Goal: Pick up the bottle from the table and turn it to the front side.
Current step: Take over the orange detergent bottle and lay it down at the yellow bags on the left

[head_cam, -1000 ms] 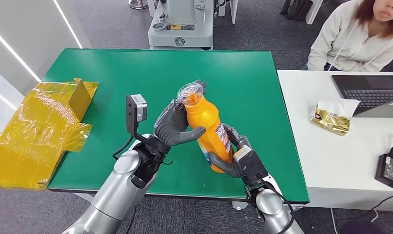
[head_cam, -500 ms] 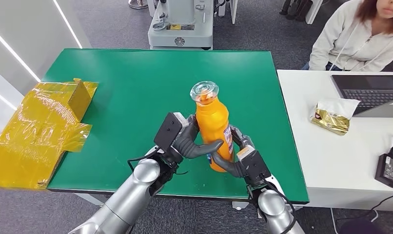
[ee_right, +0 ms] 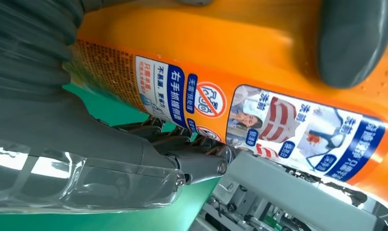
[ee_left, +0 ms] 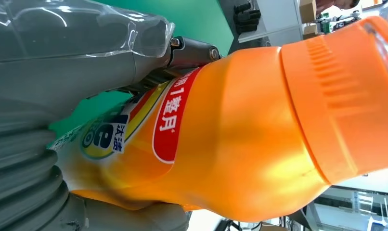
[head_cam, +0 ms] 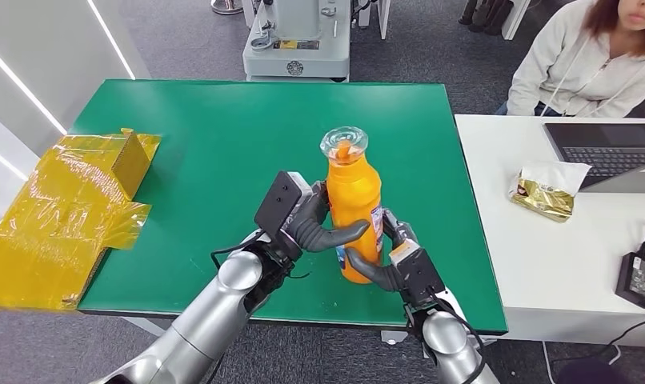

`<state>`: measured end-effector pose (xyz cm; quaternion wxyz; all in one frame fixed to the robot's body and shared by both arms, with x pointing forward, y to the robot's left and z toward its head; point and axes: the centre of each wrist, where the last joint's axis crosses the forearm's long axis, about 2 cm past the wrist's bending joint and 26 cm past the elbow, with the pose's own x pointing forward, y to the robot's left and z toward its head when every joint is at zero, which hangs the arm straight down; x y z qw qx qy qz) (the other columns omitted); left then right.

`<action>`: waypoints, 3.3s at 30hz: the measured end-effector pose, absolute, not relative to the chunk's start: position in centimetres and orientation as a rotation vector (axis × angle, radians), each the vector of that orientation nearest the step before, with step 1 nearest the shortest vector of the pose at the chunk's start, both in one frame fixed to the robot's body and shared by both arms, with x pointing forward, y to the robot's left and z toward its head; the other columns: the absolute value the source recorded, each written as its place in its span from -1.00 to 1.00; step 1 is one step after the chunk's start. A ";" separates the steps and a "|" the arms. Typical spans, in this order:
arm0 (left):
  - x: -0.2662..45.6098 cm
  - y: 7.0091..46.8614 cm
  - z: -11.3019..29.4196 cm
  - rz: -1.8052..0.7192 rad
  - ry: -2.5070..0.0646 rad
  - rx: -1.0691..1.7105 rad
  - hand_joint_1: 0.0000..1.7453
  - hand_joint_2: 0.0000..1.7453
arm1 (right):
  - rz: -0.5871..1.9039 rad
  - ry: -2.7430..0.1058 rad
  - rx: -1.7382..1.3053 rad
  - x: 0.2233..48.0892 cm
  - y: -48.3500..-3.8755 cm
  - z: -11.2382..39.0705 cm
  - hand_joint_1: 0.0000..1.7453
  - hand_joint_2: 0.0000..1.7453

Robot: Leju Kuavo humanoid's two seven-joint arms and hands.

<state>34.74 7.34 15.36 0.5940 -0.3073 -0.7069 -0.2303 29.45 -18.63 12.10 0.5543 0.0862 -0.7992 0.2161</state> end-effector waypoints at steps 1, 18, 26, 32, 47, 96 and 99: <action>34.8 7.4 15.5 -0.536 -1.650 -0.708 1.00 1.00 | 0.511 -1.889 0.204 29.4 -18.6 12.1 -1.00 1.00; 41.3 12.8 23.2 -1.078 -2.290 0.739 1.00 1.00 | 0.532 -1.919 0.212 27.9 -18.6 13.3 -1.00 1.00; 42.5 15.0 21.9 -1.386 -2.155 1.278 1.00 1.00 | 0.562 -1.949 0.237 27.6 -18.3 13.9 -1.00 1.00; 43.0 17.0 19.4 -1.553 -1.948 1.422 1.00 1.00 | 0.576 -1.966 0.247 27.5 -18.1 14.0 -1.00 1.00; 40.3 27.8 10.0 -1.778 -1.279 1.401 1.00 1.00 | 0.580 -1.981 0.276 27.5 -18.5 13.8 -1.00 1.00; 36.5 39.2 6.3 -1.832 -0.708 1.365 1.00 1.00 | 0.622 -1.885 0.316 24.7 -18.5 11.7 -1.00 1.00; 36.5 39.5 6.3 -1.819 -0.687 1.371 1.00 1.00 | 0.621 -1.879 0.321 24.4 -18.5 11.5 -1.00 1.00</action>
